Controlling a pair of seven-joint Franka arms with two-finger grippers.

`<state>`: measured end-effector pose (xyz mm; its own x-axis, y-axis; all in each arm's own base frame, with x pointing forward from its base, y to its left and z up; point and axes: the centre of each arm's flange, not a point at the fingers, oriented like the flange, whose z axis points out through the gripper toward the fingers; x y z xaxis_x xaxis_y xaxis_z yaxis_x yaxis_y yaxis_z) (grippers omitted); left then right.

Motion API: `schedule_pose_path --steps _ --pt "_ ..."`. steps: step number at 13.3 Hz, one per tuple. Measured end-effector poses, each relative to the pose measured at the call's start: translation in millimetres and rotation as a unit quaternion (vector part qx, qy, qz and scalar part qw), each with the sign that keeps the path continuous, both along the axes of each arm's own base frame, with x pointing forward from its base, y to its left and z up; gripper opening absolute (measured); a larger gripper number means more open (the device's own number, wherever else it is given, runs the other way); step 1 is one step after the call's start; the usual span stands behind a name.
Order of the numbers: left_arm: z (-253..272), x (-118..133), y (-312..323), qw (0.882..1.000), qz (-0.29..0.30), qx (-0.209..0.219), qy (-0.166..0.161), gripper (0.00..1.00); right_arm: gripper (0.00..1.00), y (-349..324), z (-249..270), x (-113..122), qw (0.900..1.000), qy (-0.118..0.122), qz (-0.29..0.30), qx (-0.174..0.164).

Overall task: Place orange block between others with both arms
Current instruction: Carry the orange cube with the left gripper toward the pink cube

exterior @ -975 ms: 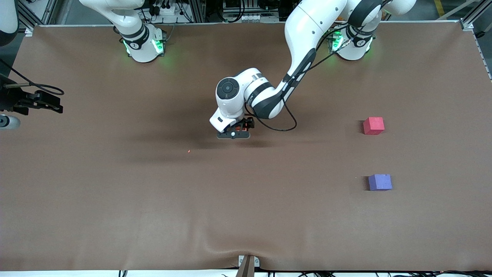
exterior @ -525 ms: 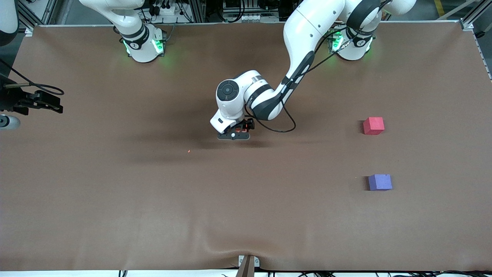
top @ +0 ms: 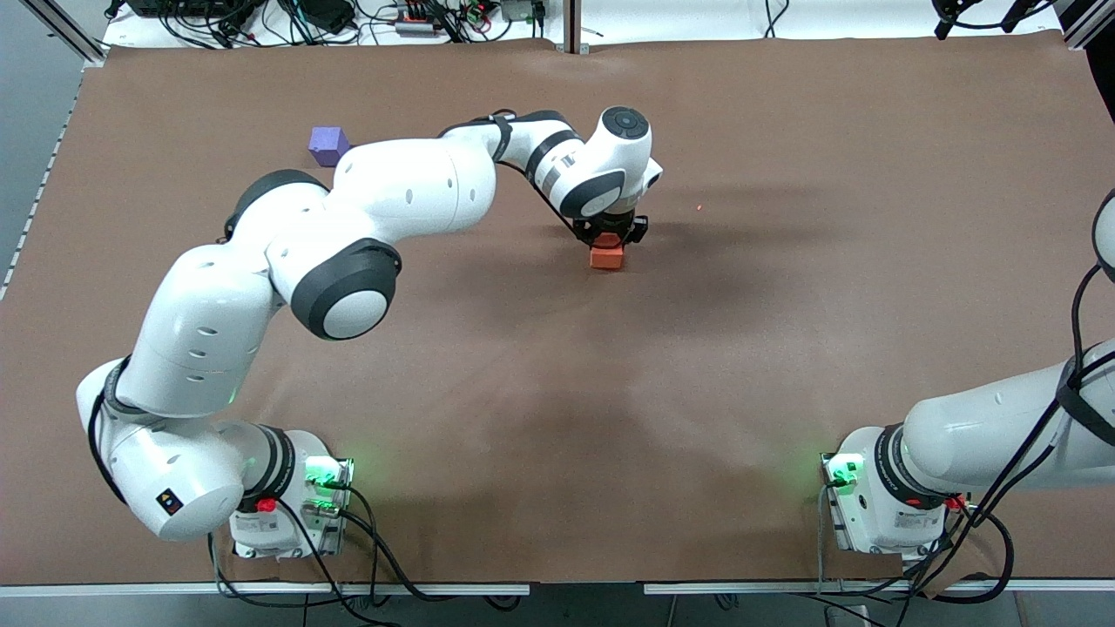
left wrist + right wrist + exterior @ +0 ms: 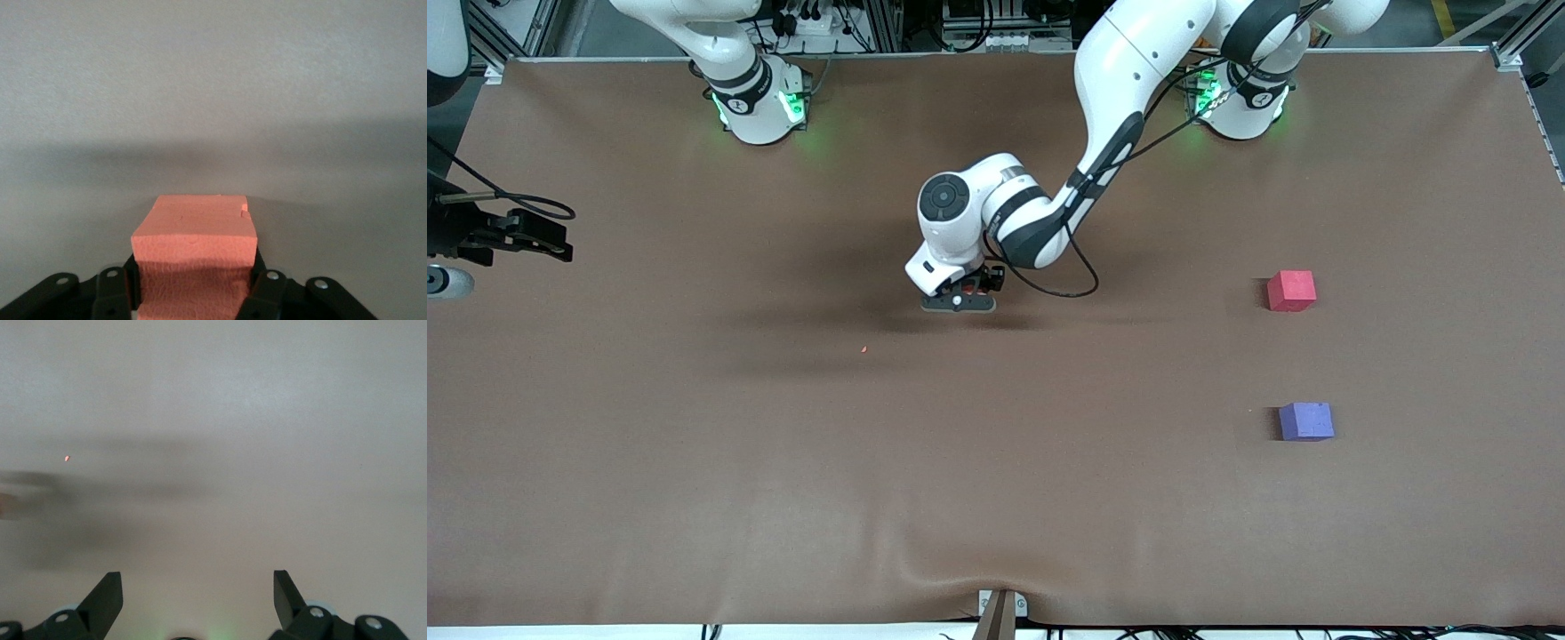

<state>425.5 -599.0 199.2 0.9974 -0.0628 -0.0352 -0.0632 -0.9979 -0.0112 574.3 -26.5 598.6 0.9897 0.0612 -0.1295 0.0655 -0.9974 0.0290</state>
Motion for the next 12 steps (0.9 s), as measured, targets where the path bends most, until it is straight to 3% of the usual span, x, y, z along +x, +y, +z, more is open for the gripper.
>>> schedule_pose_path --steps 5,8,12 --pt "3.0 11.2 6.0 1.000 0.005 -0.001 -0.005 0.58 1.00 0.0 0.0 0.0 1.000 0.000 0.000 0.000" --pt "24.4 51.6 41.4 0.999 0.039 0.024 -0.001 0.55 1.00 0.2 0.0 0.0 1.000 0.000 0.000 0.000" --pt "106.5 107.5 115.8 0.993 0.098 0.062 0.017 0.54 1.00 0.4 0.0 0.0 1.000 0.000 0.000 0.000"
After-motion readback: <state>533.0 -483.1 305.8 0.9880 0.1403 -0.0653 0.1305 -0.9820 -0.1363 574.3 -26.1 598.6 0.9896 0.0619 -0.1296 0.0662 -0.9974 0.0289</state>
